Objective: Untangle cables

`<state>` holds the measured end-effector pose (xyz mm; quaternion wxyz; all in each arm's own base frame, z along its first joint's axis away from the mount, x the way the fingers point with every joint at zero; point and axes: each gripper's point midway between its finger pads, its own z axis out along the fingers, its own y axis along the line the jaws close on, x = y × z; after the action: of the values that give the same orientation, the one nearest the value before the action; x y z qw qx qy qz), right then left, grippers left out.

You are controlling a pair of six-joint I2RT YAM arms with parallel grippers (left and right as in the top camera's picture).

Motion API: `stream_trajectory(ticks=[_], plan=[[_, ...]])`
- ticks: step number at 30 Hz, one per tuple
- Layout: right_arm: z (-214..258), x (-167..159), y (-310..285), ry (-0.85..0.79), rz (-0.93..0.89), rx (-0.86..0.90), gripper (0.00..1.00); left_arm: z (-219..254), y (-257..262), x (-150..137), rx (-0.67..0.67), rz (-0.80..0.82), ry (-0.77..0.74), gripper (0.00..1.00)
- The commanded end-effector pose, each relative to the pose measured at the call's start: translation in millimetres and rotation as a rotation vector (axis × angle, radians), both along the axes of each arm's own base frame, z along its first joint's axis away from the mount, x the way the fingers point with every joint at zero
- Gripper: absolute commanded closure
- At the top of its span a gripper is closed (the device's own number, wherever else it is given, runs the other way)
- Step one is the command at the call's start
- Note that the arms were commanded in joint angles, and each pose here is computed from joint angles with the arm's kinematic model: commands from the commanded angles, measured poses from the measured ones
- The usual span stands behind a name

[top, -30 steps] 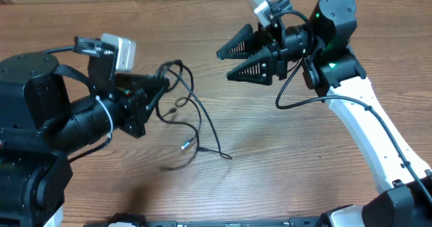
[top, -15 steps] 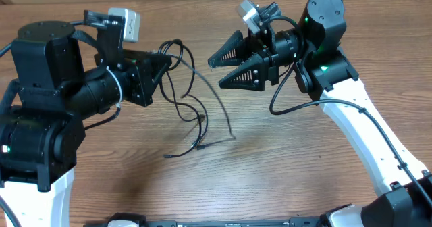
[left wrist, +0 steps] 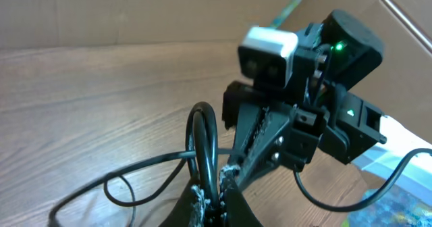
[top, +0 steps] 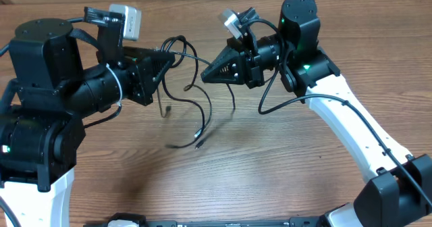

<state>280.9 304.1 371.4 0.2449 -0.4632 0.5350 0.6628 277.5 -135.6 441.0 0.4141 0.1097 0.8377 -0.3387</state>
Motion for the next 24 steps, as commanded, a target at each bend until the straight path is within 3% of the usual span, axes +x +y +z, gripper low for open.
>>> stream_trajectory(ticks=[1,13,18,24], plan=[[4.2,27.6,-18.7,-0.039,-0.113,0.013,0.96,4.0,-0.8,-3.9,-0.01,-0.009,0.001,0.96],[32.1,115.7,-185.6,-0.062,-0.558,0.028,0.96,-0.9,-0.3,-6.9,0.01,-0.021,0.01,0.94],[43.9,131.1,-278.4,-0.071,-0.802,0.037,0.96,-3.4,-0.1,-8.4,0.012,-0.021,0.023,0.96],[44.7,127.8,-383.1,-0.07,-1.07,0.039,0.96,-3.6,-0.1,-8.6,0.012,-0.021,0.024,0.96]])
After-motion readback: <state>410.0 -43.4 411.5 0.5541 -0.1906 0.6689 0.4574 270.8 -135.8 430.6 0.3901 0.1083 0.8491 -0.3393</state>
